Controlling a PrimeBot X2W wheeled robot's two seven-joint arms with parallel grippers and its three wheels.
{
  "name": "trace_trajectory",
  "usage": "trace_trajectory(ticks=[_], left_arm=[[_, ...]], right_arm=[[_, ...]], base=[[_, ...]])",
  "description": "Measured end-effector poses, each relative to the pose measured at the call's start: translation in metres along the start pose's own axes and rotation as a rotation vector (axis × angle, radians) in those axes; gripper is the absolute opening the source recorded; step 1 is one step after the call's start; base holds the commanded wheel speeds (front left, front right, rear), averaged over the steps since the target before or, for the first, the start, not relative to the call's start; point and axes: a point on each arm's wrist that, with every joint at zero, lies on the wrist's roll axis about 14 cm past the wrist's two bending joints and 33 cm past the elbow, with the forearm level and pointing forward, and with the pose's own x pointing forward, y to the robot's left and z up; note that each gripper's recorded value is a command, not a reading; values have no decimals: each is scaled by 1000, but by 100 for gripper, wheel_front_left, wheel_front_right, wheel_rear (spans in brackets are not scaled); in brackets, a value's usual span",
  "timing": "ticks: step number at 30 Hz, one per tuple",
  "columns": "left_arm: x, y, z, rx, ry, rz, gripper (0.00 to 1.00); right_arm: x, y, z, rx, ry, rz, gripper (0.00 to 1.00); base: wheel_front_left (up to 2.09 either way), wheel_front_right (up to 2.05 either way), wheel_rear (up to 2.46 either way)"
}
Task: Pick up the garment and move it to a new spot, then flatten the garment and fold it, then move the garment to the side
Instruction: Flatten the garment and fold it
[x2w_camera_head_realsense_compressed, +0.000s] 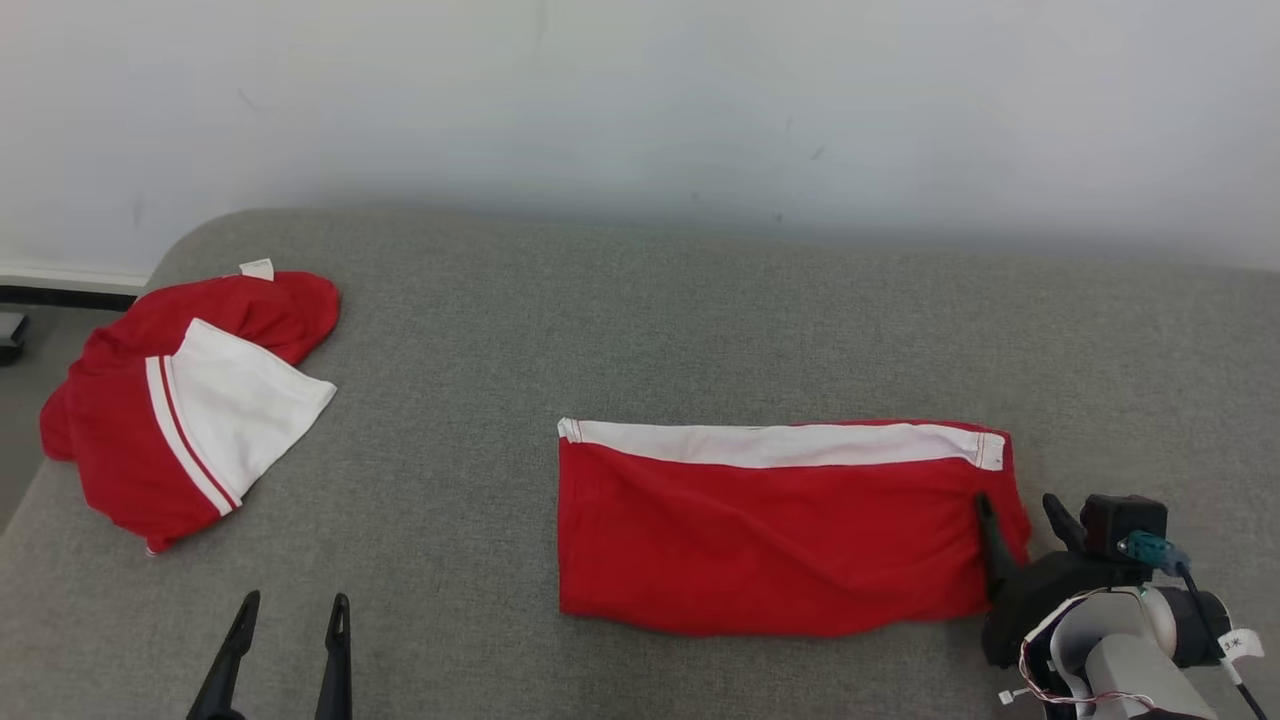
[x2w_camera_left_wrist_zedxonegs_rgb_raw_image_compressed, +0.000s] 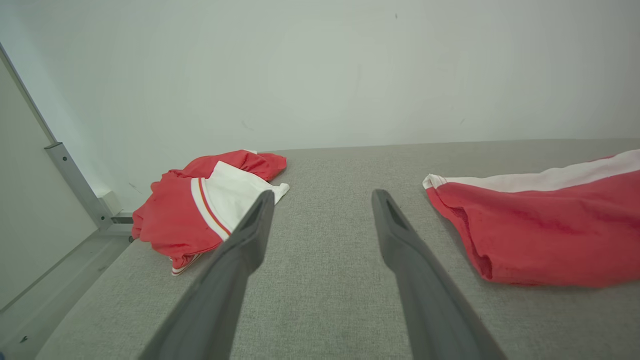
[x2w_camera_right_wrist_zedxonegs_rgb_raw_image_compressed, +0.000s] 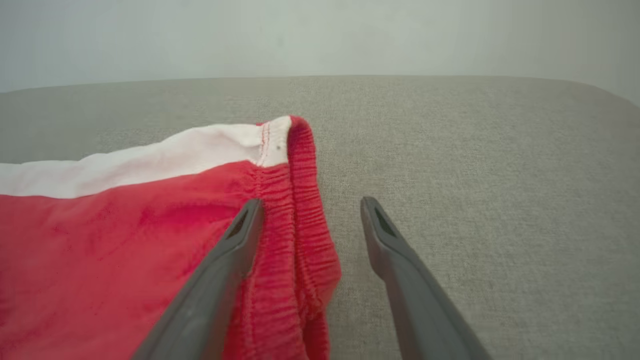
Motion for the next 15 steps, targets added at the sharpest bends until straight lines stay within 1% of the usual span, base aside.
trace_trajectory(ticks=[4,8,9,10,11,12,15], left_arm=[[0,1,-4,-2,14,4,100],[3,1,-4,-4,12,6,100],[3,1,-4,-4,13,6,100],[3,1,-4,-4,15,7,100],[4,1,-4,-4,14,7,100],[4,1,-4,-4,14,7,100],[5,3,-4,-3,15,11,100]], right_arm=[[5,5,-21,14,83,7,100],[12,12,-25,22,112,23,100],[14,14,-26,29,120,26,98],[15,16,-28,37,129,28,70],[15,17,-30,41,142,30,31],[15,17,-30,41,142,30,0],[16,17,-34,43,163,31,0]], base=[[0,0,0],[0,0,0],[0,0,0],[0,0,0],[0,0,0],[0,0,0],[0,0,0]])
